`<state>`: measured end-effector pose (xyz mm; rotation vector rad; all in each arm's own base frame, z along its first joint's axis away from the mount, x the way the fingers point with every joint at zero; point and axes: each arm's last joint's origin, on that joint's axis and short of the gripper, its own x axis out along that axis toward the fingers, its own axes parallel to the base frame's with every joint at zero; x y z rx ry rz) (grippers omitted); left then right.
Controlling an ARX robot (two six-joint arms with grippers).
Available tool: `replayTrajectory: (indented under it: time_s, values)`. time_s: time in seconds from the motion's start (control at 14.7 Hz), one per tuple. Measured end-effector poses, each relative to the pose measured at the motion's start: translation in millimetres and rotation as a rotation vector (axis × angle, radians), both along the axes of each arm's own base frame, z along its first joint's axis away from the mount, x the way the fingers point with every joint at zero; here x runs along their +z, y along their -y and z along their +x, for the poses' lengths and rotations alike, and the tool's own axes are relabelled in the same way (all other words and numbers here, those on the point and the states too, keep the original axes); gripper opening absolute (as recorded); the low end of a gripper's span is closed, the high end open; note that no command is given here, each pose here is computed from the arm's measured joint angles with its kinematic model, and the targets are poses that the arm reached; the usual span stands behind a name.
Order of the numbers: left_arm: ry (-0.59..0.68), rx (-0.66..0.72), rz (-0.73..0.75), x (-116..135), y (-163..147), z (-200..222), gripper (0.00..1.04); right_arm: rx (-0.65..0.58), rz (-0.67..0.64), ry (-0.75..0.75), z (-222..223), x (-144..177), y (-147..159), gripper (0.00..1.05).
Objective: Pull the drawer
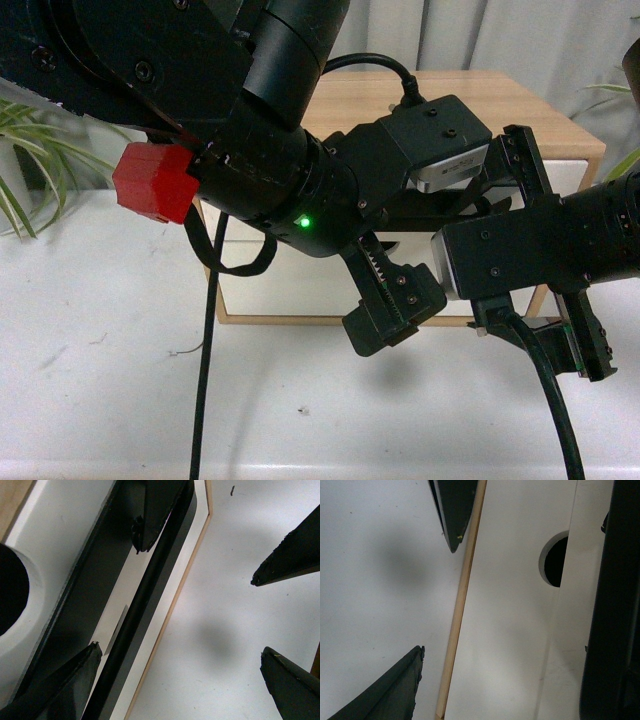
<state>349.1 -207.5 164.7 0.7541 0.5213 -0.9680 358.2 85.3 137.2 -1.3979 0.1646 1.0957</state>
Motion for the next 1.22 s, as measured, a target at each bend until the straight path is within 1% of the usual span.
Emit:
replayTrajectory:
  time_s: [0.07,0.27,0.34,0.68,1.22]
  values:
    - [0.003,-0.011,-0.009,-2.8,0.1,-3.4,0.98,-0.010,0.004,-0.011,-6.1,-1.2,1.7,0.98]
    - [-0.015,-0.061,-0.029,-1.0,-8.8,-43.4,0.98,-0.012,0.003,-0.057,-45.6,-1.0,11.2,0.98]
    - [-0.020,-0.060,-0.033,-0.7,-11.8,-49.9,0.98,-0.008,0.005,-0.067,-54.0,-0.3,10.7,0.98]
    - [-0.046,-0.056,-0.032,-2.5,-20.0,-63.4,0.98,-0.019,-0.001,-0.103,-74.2,2.3,8.9,0.98]
    - [-0.070,-0.056,-0.026,-3.3,-26.2,-76.3,0.98,-0.024,0.001,-0.137,-94.4,5.7,5.0,0.98]
